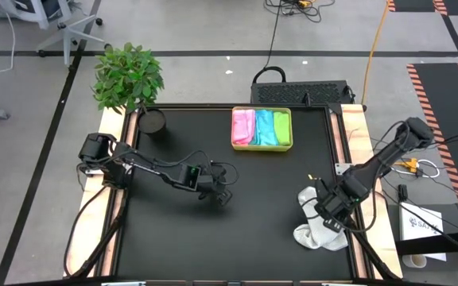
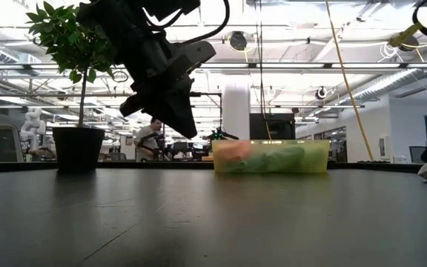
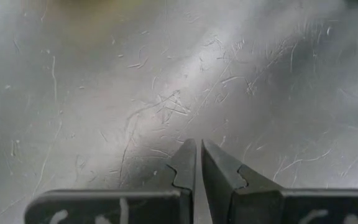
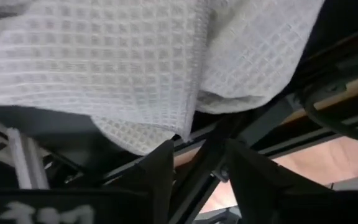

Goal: Fold microfiber towels
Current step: Fold the white microfiber cloth

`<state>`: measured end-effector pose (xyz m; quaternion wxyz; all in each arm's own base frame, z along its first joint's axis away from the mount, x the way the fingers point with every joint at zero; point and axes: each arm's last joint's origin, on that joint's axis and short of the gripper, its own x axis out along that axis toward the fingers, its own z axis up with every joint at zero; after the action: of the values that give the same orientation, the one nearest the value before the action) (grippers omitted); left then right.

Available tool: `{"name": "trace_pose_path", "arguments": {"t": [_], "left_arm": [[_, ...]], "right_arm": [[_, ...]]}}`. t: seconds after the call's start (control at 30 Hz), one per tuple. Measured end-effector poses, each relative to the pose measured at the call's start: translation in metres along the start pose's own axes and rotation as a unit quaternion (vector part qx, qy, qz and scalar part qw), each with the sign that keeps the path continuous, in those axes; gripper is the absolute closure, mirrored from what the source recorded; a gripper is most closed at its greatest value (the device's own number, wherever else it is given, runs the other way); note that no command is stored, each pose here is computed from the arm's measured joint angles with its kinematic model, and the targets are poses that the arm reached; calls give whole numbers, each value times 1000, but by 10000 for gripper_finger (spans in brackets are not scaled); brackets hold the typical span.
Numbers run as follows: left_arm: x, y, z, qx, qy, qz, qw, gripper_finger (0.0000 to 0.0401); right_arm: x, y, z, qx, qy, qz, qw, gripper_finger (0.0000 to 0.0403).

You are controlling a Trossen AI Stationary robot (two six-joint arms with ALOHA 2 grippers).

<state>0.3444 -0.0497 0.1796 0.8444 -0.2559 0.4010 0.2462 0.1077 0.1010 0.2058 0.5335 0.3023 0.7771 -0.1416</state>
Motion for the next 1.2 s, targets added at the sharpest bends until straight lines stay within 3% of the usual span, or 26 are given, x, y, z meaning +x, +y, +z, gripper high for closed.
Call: {"name": "trace_pose_path", "arguments": {"t": [0.43, 0.9, 1.2], "left_arm": [[0, 0, 0, 2, 0, 0, 1000, 375], [0, 0, 0, -1, 0, 0, 1000, 375], [0, 0, 0, -1, 0, 0, 1000, 375]], "right_arm": [[42, -13, 2, 24, 7, -22, 999, 233], [69, -9, 14, 6, -3, 70, 997, 233], [65, 12, 16, -27, -29, 183, 982, 234]]}}
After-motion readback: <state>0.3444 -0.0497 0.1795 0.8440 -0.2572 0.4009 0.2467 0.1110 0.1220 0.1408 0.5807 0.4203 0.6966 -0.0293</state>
